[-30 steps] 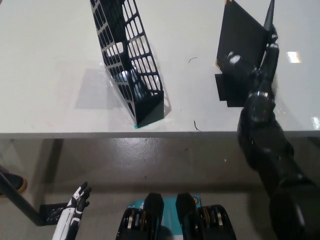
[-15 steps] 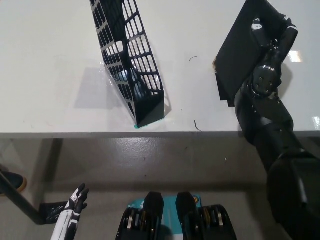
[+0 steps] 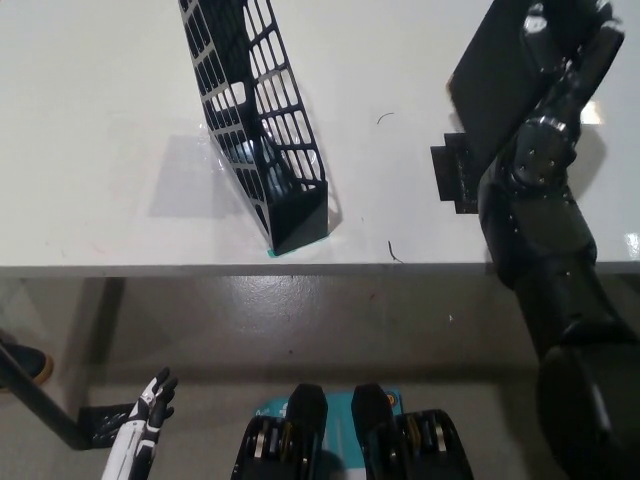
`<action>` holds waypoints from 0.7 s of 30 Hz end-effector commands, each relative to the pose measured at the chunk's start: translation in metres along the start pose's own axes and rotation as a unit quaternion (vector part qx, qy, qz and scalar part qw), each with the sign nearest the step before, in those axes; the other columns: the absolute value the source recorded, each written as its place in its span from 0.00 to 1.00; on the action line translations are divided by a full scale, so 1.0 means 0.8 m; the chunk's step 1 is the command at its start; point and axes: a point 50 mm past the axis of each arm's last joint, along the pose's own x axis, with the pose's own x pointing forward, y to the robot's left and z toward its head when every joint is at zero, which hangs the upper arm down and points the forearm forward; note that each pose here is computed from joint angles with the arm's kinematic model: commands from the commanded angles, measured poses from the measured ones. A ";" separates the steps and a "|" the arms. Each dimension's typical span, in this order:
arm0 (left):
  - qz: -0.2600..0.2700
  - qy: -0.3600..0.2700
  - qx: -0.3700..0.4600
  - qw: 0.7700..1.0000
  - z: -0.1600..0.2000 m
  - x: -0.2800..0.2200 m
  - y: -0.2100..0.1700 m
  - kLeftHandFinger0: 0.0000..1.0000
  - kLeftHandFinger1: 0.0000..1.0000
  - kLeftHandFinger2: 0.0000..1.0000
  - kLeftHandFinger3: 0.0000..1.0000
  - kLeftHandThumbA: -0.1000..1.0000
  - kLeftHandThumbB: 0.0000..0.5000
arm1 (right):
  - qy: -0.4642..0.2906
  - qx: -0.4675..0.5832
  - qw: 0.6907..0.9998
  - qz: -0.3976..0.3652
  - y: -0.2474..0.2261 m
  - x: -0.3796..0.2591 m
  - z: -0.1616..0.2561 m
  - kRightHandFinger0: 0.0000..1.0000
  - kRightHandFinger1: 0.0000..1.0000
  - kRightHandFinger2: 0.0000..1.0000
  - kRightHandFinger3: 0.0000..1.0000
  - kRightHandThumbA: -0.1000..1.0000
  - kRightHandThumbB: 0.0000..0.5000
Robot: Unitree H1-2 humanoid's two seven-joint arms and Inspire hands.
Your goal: A notebook is kept standing on the table on the right hand side and a black shelf is kept on the left hand side and the robot uses its right hand to grab the notebook and places it in the shelf
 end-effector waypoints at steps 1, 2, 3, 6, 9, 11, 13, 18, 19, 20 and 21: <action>0.007 -0.024 0.005 1.000 0.005 0.000 0.007 1.00 1.00 1.00 1.00 1.00 0.28 | -0.212 0.078 0.973 0.048 0.058 0.006 0.154 0.00 0.00 0.32 0.62 0.00 0.17; 0.006 -0.023 0.004 1.000 0.005 0.001 0.007 1.00 1.00 1.00 1.00 1.00 0.28 | -0.232 0.084 0.967 0.054 0.062 0.002 0.172 0.00 0.00 0.35 0.65 0.00 0.15; 0.006 -0.022 0.005 1.000 0.006 0.001 0.007 1.00 1.00 1.00 1.00 1.00 0.28 | -0.255 0.097 0.960 0.067 0.067 -0.005 0.190 0.00 0.00 0.39 0.66 0.00 0.16; 0.004 -0.023 0.009 1.000 0.006 0.003 0.008 1.00 1.00 1.00 1.00 1.00 0.27 | -0.287 0.113 0.947 0.087 0.078 -0.018 0.224 0.00 0.00 0.44 0.66 0.00 0.14; 0.002 -0.020 0.011 1.000 0.006 0.004 0.008 1.00 1.00 1.00 1.00 1.00 0.29 | -0.333 0.092 0.933 0.102 0.094 -0.042 0.265 0.00 0.02 0.47 0.71 0.00 0.15; 0.003 -0.018 0.012 1.000 0.005 0.003 0.008 1.00 1.00 1.00 1.00 1.00 0.30 | -0.347 0.093 0.926 0.114 0.100 -0.051 0.278 0.00 0.06 0.52 0.74 0.00 0.14; 0.002 -0.018 0.009 1.000 0.004 0.002 0.008 1.00 1.00 1.00 1.00 1.00 0.30 | -0.355 0.098 0.921 0.127 0.109 -0.065 0.293 0.00 0.08 0.54 0.72 0.00 0.15; -0.003 -0.016 0.011 1.000 0.005 0.002 0.010 1.00 1.00 1.00 1.00 1.00 0.31 | -0.378 0.085 0.911 0.142 0.131 -0.089 0.312 0.00 0.17 0.63 0.76 0.00 0.14; -0.003 -0.018 0.011 1.000 0.005 0.002 0.009 1.00 1.00 1.00 1.00 1.00 0.29 | -0.381 0.085 0.909 0.148 0.137 -0.094 0.316 0.00 0.17 0.63 0.76 0.00 0.14; -0.003 -0.019 0.012 1.000 0.005 0.002 0.009 1.00 1.00 1.00 1.00 1.00 0.30 | -0.386 0.087 0.905 0.154 0.143 -0.098 0.319 0.00 0.17 0.63 0.75 0.00 0.14; -0.003 -0.019 0.013 1.000 0.005 0.002 0.009 1.00 1.00 1.00 1.00 1.00 0.30 | -0.384 0.089 0.905 0.161 0.150 -0.101 0.321 0.00 0.16 0.63 0.75 0.00 0.14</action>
